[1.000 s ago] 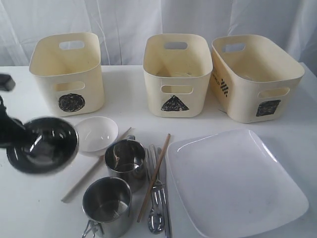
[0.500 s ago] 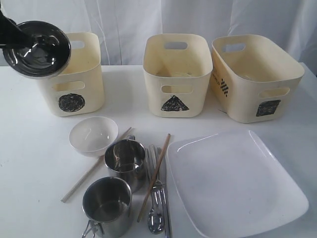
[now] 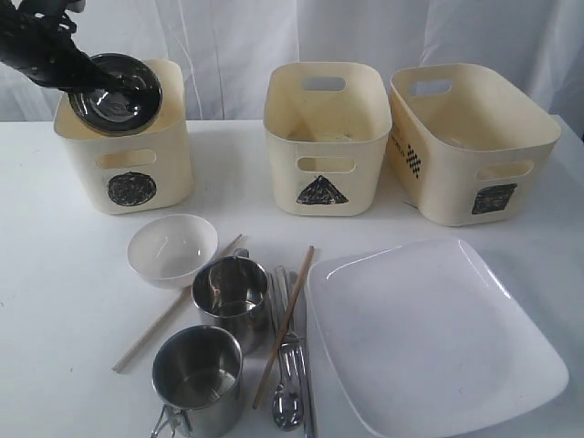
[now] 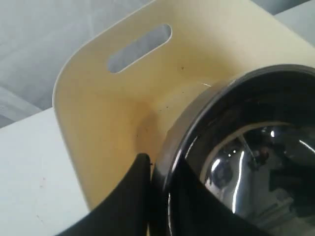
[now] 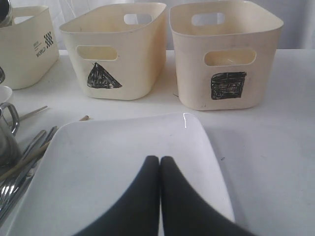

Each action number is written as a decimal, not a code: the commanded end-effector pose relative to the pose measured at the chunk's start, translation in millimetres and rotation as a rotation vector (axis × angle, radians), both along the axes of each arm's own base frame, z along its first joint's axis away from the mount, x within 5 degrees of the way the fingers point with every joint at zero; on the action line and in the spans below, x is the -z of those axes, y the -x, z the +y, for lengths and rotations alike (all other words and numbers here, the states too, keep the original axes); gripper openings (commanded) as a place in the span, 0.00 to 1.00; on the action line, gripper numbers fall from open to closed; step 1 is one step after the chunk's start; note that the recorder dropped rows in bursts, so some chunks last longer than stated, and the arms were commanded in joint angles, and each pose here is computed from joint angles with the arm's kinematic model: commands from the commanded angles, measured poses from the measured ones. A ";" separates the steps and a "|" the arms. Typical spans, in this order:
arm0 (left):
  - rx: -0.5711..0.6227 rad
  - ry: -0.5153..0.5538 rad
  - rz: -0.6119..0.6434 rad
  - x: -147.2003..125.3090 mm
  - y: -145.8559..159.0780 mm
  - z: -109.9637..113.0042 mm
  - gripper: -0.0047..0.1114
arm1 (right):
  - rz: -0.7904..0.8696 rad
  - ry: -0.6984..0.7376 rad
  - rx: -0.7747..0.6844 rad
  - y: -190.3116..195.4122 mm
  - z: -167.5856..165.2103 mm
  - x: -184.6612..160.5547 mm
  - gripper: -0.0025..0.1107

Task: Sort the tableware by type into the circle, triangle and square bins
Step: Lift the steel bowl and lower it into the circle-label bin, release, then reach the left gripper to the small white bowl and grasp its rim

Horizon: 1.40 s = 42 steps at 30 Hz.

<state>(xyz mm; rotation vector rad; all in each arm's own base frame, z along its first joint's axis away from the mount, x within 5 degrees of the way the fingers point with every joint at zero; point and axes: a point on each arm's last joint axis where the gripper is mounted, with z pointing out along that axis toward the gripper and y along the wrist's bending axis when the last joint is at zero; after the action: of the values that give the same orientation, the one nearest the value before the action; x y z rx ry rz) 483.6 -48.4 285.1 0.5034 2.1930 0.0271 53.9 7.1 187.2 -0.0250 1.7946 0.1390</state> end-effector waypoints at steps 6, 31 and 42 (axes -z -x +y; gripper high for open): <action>-0.014 0.010 -0.003 13.9 -16.4 -0.3 0.21 | -0.012 -0.006 0.000 -0.1 0.0 0.8 0.02; 0.173 0.229 0.406 -29.7 172.0 -17.6 0.40 | -0.011 -0.015 0.002 -0.1 0.0 0.8 0.02; 0.035 0.218 0.377 75.7 165.9 -39.3 0.55 | -0.011 -0.015 0.002 -0.1 0.0 0.8 0.02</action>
<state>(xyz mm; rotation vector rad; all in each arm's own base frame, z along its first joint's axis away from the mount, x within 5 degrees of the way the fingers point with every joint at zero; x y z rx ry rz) 313.7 -83.7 219.4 0.4830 2.5062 -0.3339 53.9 7.1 187.2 -0.0175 1.7949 0.1450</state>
